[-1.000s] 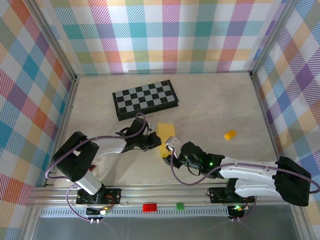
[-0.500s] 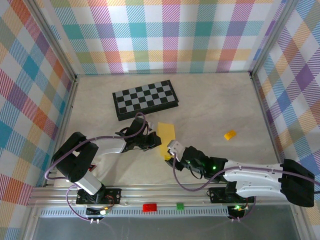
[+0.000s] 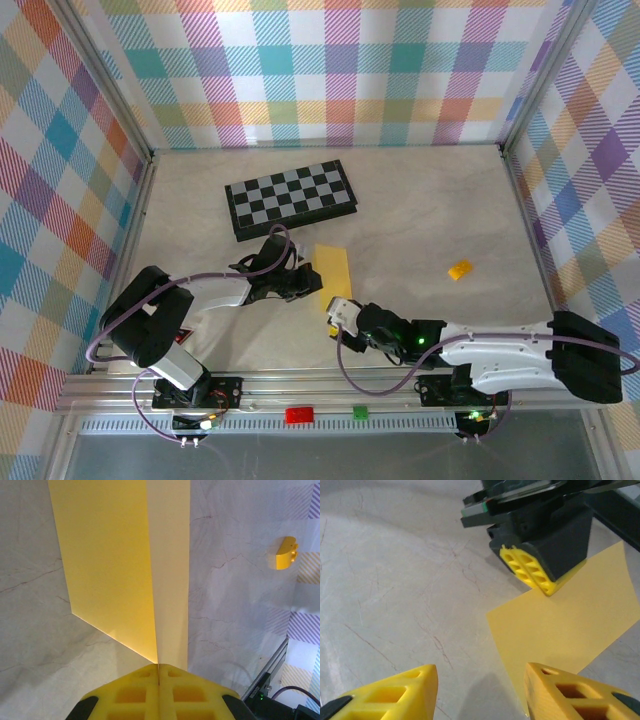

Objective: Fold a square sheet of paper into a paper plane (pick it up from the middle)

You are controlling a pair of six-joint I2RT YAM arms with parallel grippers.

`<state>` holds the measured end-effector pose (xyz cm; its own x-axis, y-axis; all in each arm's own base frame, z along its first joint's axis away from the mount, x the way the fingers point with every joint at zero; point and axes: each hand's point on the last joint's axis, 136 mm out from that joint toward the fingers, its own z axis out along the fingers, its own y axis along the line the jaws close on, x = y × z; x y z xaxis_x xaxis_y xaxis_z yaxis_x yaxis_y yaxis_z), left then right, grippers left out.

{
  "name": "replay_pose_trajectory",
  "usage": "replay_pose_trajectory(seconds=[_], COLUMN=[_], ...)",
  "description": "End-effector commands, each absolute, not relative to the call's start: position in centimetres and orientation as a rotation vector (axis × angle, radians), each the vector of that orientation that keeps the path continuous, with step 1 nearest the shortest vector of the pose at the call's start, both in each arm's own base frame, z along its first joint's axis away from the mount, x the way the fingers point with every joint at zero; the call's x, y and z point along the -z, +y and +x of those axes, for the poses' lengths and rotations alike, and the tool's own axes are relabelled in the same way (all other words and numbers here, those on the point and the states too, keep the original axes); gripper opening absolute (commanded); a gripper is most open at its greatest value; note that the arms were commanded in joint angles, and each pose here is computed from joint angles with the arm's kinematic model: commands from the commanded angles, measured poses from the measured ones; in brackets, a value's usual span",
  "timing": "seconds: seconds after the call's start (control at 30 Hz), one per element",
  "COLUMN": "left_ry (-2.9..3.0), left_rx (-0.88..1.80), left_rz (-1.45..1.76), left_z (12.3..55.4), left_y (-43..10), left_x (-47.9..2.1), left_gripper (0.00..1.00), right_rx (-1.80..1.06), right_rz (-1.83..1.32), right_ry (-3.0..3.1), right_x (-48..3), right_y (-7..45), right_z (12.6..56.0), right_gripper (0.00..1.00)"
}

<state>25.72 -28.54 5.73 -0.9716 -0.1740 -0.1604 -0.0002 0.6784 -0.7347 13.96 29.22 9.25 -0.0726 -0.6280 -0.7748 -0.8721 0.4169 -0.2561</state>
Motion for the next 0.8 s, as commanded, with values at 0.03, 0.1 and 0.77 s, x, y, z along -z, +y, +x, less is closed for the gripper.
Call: replay_pose_trajectory(seconds=[0.03, 0.1, 0.77], left_ry=[2.643, 2.643, 2.657], left_rx=[1.174, 1.174, 1.178], left_rz=[-0.145, -0.145, -0.138], left_z=[26.4, 26.4, 26.4], left_y=[-28.5, -28.5, -28.5], left_x=[-6.9, -6.9, -6.5], left_gripper=[0.06, 0.06, 0.06], right_rx=[-0.371, -0.366, -0.061], right_rz=[-1.348, -1.341, -1.200], right_ry=[1.715, 1.715, 1.811], right_x=[-9.5, -9.4, -6.0], right_y=[30.8, 31.3, 32.2], right_z=[13.6, 13.8, 18.2], right_gripper=[0.50, 0.50, 0.48])
